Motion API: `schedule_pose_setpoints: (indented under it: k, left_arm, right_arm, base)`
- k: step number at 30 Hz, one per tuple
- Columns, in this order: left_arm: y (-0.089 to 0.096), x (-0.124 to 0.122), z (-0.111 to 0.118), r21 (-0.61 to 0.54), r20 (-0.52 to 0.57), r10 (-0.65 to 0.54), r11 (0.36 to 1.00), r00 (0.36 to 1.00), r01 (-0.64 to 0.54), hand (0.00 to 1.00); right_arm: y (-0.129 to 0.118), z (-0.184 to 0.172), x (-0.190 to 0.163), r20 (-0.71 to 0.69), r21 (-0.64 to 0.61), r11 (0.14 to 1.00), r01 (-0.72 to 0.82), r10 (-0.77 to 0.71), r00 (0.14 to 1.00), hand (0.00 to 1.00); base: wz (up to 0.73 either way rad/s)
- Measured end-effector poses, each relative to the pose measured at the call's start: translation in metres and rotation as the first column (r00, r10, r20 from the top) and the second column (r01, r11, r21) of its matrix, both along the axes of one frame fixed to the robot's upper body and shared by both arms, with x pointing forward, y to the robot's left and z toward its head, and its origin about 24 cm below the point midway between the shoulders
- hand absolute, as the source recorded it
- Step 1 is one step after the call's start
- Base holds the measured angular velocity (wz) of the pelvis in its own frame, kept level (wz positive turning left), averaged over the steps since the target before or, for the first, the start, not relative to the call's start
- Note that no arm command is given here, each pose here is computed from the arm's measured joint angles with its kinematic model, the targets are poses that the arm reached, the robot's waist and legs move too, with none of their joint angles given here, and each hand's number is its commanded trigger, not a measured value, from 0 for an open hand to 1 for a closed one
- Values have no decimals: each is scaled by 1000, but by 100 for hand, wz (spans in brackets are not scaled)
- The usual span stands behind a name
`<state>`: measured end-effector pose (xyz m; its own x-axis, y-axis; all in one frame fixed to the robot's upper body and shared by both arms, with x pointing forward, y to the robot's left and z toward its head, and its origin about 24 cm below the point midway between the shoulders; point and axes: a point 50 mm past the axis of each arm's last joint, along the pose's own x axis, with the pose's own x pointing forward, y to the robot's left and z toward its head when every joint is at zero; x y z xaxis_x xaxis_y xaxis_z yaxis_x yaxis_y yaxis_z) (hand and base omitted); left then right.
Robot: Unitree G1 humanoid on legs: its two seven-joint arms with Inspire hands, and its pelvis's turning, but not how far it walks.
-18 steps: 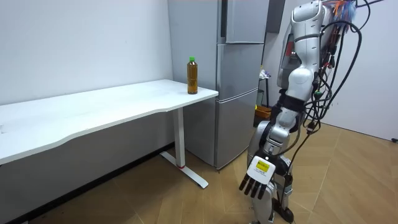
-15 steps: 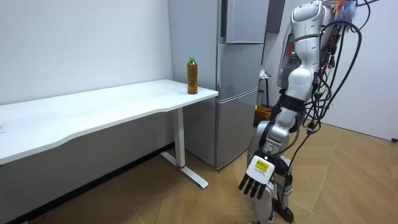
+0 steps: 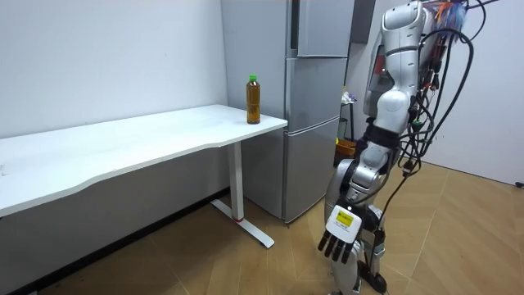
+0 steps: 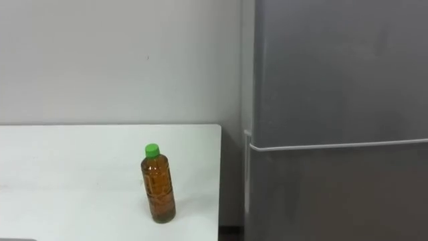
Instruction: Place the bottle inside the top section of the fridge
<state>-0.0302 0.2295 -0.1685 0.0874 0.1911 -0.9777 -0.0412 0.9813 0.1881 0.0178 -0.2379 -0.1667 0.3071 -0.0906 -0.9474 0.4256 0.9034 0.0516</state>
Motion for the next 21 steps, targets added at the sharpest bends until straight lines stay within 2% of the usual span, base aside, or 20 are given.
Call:
schedule_pose_setpoints:
  k: [7,12,15,17,18,21]
  left_arm:
    - [0,0,0,0,-4,17,1000,1000,-17,0]
    - [6,4,2,49,32,80,995,996,-82,0]
    - [15,20,5,93,119,175,978,977,-187,0]
    - [28,39,12,121,251,251,950,935,-287,0]
    - [34,50,17,134,323,270,936,907,-327,0]
    - [44,71,27,153,447,280,912,850,-380,0]
  right_arm:
    - [-1,0,-1,-6,-6,1000,-5,5,1000,0]
    - [-2,0,-2,-12,-17,1000,4,-4,1000,0]
    - [-4,0,-3,-18,-25,1000,9,-9,1000,0]
    - [-6,1,-5,-16,-31,999,22,-23,1000,0]
    - [-8,2,-6,-15,-37,999,30,-30,999,0]
    - [-12,3,-6,0,-50,998,39,-40,999,0]
  base:
    - [1]
    - [8]
    - [5]
    - [0]
    - [0]
    - [0]
